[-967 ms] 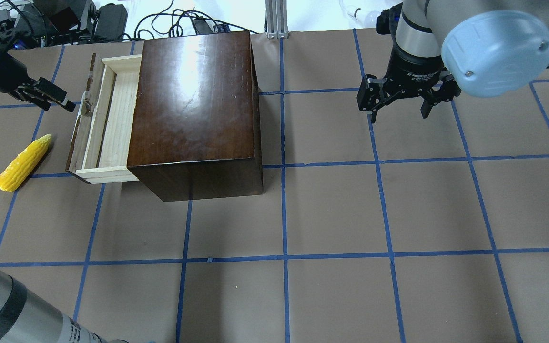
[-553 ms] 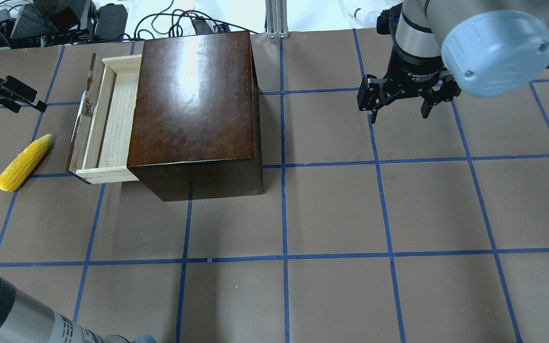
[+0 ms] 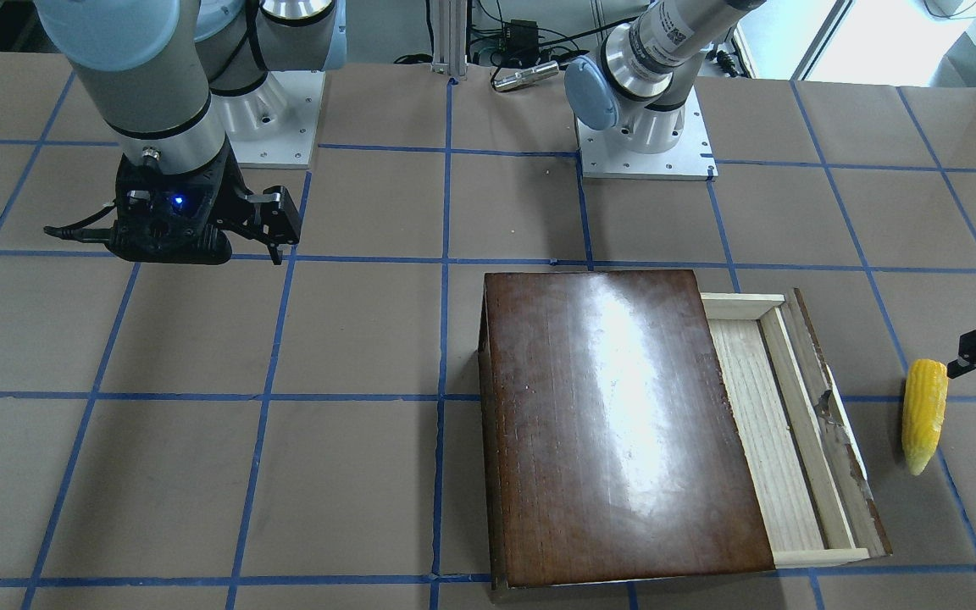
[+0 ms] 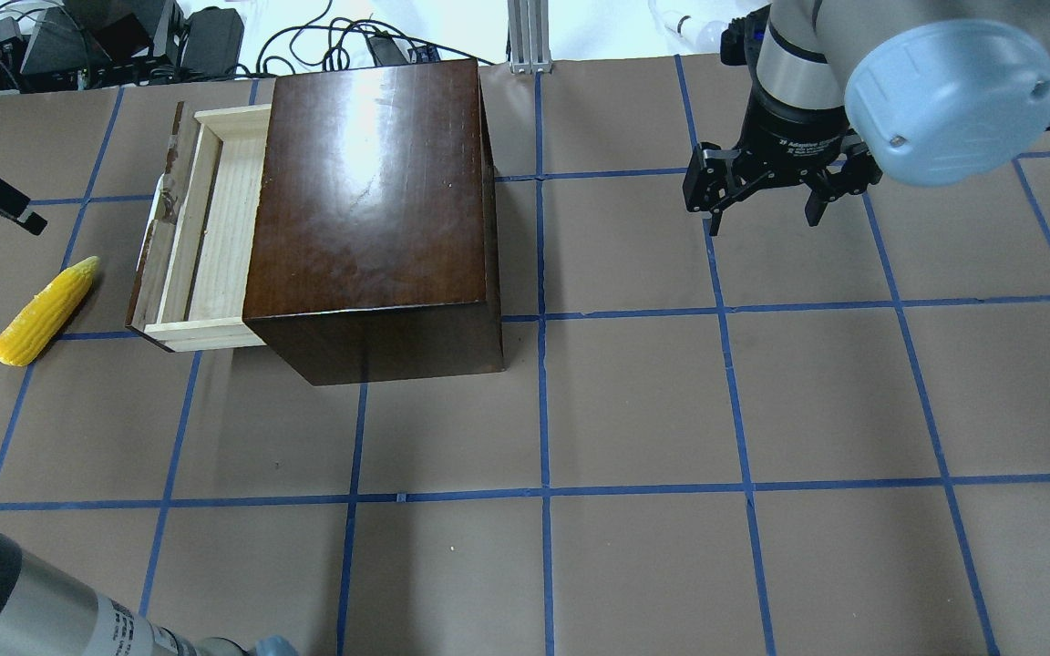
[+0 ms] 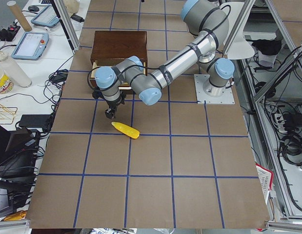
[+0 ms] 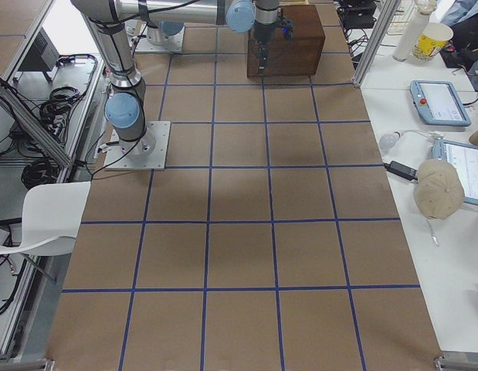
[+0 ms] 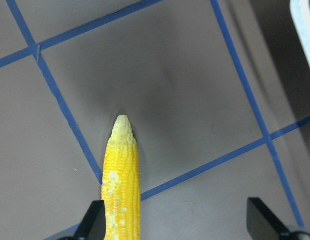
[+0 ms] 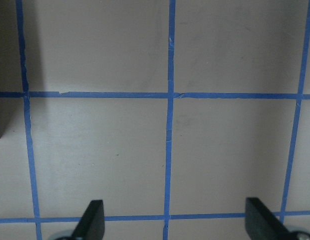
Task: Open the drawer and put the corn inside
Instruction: 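Release the handle and move the left gripper toward the yellow corn, then lower the left gripper over the yellow corn cob and close on it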
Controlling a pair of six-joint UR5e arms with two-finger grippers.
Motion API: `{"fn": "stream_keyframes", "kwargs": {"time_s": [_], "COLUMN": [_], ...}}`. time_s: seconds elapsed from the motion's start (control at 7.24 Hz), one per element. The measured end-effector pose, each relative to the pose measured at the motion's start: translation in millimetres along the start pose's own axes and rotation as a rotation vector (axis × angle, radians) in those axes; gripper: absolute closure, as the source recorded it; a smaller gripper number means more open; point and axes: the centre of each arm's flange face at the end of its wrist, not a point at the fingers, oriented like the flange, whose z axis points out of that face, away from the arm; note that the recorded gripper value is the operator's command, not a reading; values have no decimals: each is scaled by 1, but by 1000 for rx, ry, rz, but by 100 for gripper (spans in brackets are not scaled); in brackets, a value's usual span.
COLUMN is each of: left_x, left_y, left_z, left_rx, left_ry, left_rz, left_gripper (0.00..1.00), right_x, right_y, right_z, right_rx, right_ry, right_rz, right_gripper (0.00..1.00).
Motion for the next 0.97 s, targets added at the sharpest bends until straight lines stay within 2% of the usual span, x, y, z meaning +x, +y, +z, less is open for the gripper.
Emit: {"fn": "stream_keyframes", "kwargs": {"time_s": [0.41, 0.97], "left_x": [-4, -2], "left_y": [23, 34], "left_z": [50, 101], "left_rx": [7, -33], "left_ry": [-49, -47], "left_rz": [119, 135], "left_gripper": [0, 0], "right_x": [0, 0], "right_y": [0, 0], "right_z": [0, 0], "right_rx": [-1, 0], "right_ry": [0, 0], "right_rz": [0, 0], "right_gripper": [0, 0]}}
